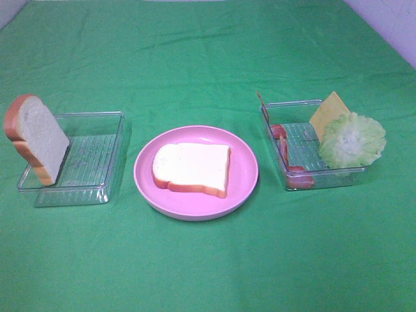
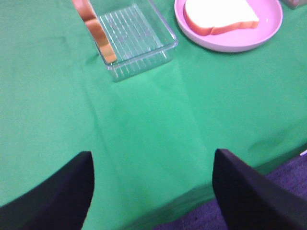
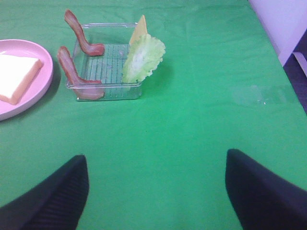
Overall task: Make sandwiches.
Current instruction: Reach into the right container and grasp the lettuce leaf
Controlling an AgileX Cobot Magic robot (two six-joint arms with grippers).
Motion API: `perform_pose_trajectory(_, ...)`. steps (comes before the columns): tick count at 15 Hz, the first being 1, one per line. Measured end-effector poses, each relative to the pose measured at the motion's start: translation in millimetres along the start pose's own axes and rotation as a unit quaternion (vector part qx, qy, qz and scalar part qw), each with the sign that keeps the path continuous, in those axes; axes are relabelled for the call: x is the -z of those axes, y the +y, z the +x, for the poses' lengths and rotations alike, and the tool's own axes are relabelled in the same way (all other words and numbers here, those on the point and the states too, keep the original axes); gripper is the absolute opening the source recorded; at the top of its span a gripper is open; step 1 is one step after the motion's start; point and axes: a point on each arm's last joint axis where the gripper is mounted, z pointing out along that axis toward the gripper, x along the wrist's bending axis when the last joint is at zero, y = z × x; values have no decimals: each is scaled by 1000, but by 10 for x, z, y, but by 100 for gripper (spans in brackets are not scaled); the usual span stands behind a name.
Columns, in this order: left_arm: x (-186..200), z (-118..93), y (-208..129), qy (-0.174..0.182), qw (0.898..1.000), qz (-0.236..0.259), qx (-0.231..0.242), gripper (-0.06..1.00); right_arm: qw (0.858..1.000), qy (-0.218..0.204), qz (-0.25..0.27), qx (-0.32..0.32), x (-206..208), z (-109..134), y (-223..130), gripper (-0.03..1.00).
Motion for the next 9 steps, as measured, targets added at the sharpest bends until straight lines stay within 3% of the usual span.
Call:
perform_pose_trajectory(3,60,11,-49,-5,998,-64,-3,66,999,-19,31,-35,-158,-56,208,71)
perform_pose_trajectory(9,4,10,-52,-3,997,-75,-16,66,982,-24,170,-82,-825,-129,784,64)
